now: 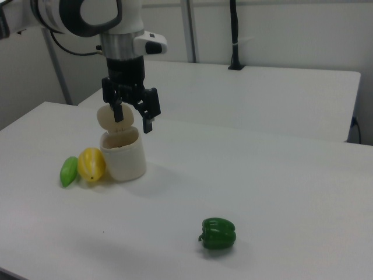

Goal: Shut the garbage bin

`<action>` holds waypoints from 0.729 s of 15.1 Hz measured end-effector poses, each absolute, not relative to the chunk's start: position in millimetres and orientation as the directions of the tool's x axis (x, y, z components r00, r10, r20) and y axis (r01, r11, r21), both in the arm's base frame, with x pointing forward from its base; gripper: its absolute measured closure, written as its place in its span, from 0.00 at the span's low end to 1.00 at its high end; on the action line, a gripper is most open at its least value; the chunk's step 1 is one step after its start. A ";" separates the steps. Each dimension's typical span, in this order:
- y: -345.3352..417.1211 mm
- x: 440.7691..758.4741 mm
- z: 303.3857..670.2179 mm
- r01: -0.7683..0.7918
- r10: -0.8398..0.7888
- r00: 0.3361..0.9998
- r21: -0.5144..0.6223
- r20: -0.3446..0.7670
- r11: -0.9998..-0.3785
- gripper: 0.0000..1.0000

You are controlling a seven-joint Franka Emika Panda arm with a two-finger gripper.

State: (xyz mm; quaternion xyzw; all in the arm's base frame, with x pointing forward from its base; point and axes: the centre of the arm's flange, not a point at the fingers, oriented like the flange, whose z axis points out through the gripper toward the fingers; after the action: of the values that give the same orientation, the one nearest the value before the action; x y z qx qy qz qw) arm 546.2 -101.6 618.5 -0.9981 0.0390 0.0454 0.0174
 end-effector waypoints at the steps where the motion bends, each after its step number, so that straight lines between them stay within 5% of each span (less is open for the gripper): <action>1: -100.6 547.5 617.1 -0.077 -0.074 0.993 -0.032 -0.093 -0.997 0.00; 3: -95.9 549.6 614.7 -0.068 -0.065 0.993 -0.032 -0.097 -0.997 0.08; 11: -84.5 552.9 612.1 -0.051 -0.044 0.994 -0.069 -0.097 -0.996 0.94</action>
State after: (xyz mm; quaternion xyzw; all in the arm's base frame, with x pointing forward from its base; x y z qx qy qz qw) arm 552.9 -84.5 612.1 -0.9979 0.0236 0.0478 0.0357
